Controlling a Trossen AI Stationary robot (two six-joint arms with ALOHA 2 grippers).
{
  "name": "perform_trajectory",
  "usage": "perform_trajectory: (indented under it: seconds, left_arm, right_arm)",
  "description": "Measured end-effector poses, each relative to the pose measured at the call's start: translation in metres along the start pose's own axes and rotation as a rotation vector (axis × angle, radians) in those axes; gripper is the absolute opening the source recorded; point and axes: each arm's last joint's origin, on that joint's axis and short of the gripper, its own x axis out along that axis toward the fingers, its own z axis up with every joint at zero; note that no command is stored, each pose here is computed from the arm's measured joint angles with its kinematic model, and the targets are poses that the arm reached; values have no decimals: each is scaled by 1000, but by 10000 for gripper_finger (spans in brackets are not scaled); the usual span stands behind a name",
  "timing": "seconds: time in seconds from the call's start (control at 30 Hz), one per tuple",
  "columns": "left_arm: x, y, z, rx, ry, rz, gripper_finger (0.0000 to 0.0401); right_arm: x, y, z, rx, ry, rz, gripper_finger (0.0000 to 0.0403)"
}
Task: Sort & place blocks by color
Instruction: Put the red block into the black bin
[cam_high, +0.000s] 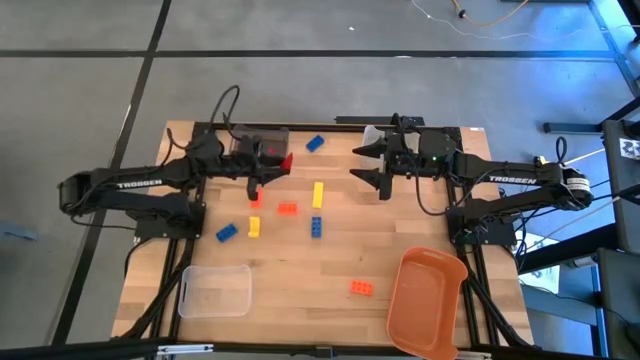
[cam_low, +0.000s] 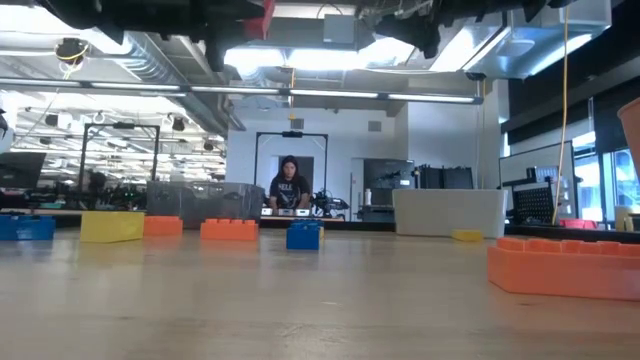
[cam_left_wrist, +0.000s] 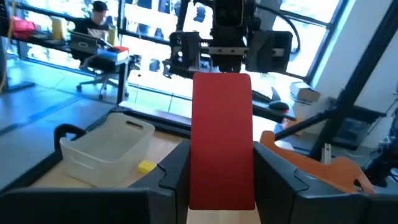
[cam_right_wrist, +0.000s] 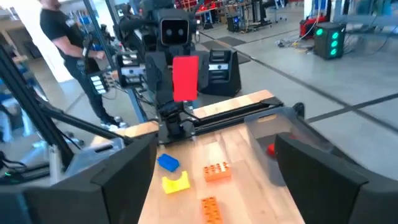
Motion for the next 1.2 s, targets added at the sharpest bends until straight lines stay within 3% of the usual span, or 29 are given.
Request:
perform_trajectory:
  seconds: [0.73,0.87,1.07,1.2]
  left_arm:
    - [0,0,-1,-22,-9,31,117]
    - [5,16,13,13,52,213,117]
    - [5,84,52,104,442,597,117]
    - [-1,141,38,4,731,733,117]
  right_arm:
    - [0,0,0,-33,5,16,327]
    - [0,0,-1,-35,9,14,327]
    - [0,0,-1,-34,12,11,327]
    - [0,0,-1,-28,15,10,327]
